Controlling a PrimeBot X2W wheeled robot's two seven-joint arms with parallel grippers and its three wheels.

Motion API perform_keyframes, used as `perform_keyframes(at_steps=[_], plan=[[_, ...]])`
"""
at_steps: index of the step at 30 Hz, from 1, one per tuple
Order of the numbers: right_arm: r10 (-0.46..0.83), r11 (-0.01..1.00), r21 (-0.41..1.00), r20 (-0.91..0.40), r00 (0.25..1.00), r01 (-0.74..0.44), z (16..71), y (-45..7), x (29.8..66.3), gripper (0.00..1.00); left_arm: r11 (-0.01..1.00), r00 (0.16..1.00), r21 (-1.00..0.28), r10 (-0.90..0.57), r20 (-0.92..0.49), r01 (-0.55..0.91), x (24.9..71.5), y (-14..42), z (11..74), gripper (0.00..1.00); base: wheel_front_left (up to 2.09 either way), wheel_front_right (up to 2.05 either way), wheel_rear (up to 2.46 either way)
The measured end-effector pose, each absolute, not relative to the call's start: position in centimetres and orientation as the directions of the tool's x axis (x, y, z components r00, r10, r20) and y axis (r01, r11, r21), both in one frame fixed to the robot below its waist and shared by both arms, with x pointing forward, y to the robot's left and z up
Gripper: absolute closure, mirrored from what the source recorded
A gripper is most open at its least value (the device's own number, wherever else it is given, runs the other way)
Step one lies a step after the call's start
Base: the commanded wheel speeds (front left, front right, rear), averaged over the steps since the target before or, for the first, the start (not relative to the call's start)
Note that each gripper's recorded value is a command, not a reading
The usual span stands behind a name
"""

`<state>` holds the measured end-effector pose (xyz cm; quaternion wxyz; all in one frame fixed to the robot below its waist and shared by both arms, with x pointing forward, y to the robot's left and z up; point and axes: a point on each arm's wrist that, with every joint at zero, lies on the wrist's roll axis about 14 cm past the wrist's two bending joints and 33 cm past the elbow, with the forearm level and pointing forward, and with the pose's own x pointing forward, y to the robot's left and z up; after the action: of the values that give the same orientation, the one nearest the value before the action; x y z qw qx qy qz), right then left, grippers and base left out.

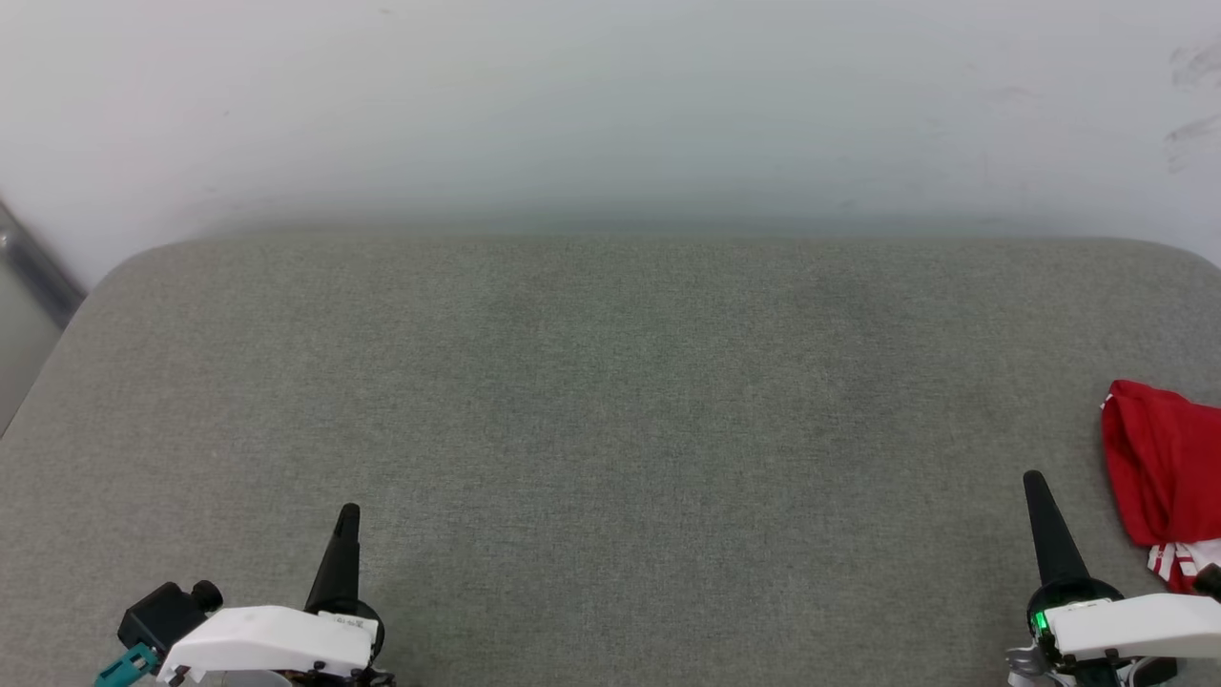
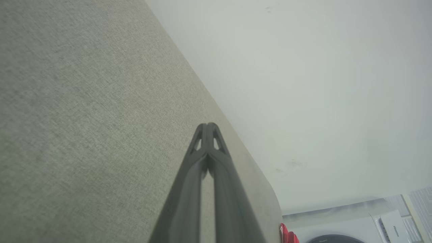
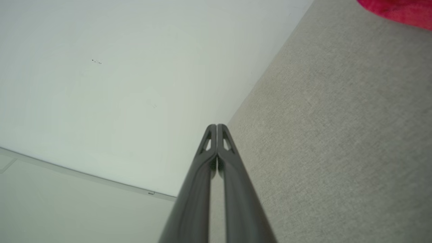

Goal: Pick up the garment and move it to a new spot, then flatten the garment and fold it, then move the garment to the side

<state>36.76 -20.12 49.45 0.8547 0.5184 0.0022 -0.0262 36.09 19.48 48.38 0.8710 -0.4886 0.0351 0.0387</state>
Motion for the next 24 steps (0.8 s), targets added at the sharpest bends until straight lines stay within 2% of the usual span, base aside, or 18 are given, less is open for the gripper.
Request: perform_keyframes(at_steps=[24], plan=[[-0.023, 0.258, 0.965, -0.036, 0.999, 0.041, 49.6, -20.0, 37.6, 1.00, 0.293, 0.997, -0.953, 0.014, -0.071, -0.072, 37.3, 19.7, 49.2, 1.00, 0.00, 0.00, 0.00]])
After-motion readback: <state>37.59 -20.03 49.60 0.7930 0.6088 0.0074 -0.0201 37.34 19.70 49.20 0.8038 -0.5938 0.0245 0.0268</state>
